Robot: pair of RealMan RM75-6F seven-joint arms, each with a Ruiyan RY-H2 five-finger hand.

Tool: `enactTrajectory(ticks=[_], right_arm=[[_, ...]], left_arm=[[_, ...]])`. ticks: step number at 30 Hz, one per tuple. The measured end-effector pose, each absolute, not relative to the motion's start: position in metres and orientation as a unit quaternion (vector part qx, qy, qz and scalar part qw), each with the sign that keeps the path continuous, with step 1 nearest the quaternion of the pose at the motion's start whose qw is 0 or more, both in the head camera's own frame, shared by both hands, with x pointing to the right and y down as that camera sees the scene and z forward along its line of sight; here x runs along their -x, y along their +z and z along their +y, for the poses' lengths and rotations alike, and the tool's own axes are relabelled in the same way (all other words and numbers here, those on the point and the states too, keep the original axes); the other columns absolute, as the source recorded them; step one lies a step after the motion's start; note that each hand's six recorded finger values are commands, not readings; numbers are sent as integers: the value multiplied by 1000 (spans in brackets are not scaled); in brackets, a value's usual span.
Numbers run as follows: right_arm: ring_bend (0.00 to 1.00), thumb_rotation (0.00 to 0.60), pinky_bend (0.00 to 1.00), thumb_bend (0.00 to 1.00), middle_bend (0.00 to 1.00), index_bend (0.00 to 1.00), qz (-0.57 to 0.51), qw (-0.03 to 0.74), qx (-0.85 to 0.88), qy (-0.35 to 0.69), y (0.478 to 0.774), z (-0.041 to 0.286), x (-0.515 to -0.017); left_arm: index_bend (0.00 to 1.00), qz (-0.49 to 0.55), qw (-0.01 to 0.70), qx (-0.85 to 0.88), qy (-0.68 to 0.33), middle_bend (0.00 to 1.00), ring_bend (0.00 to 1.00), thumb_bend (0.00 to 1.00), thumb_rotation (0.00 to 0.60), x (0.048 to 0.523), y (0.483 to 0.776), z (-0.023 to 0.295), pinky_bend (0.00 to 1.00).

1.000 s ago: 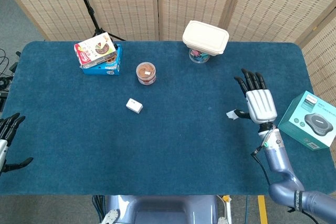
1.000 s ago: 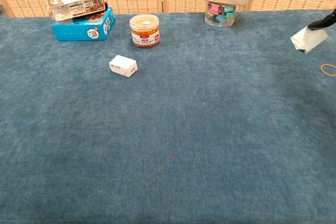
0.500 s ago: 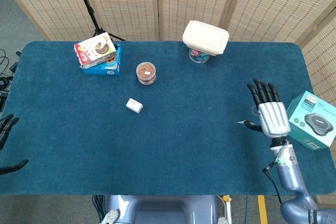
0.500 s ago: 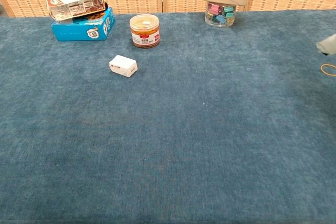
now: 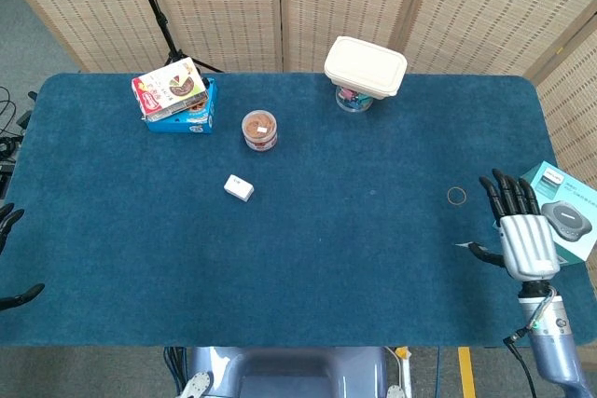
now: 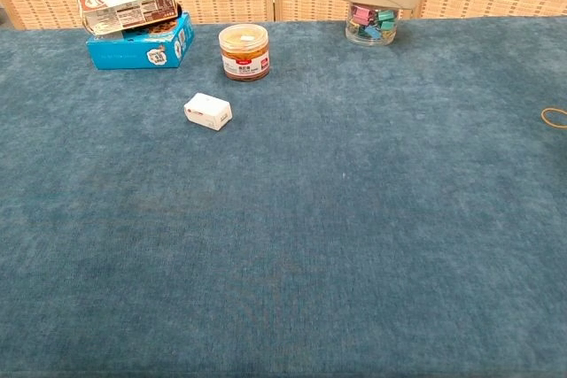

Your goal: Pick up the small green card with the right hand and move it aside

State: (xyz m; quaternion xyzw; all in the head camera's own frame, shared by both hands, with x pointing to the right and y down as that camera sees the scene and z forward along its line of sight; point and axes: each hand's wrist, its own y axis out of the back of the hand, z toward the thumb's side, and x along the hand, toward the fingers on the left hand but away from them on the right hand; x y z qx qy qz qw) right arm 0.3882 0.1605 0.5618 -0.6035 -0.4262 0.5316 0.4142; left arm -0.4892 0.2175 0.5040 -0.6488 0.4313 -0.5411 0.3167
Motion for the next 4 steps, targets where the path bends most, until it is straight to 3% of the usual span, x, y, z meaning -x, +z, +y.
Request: enactTrajectory(ticks=[4], right_arm=[[0,600,0,0,0,0,-438,413,591,537,552,174,-402]], left_arm=[[0,432,314,645,-547,0,0,0,600,490,506,216,0]])
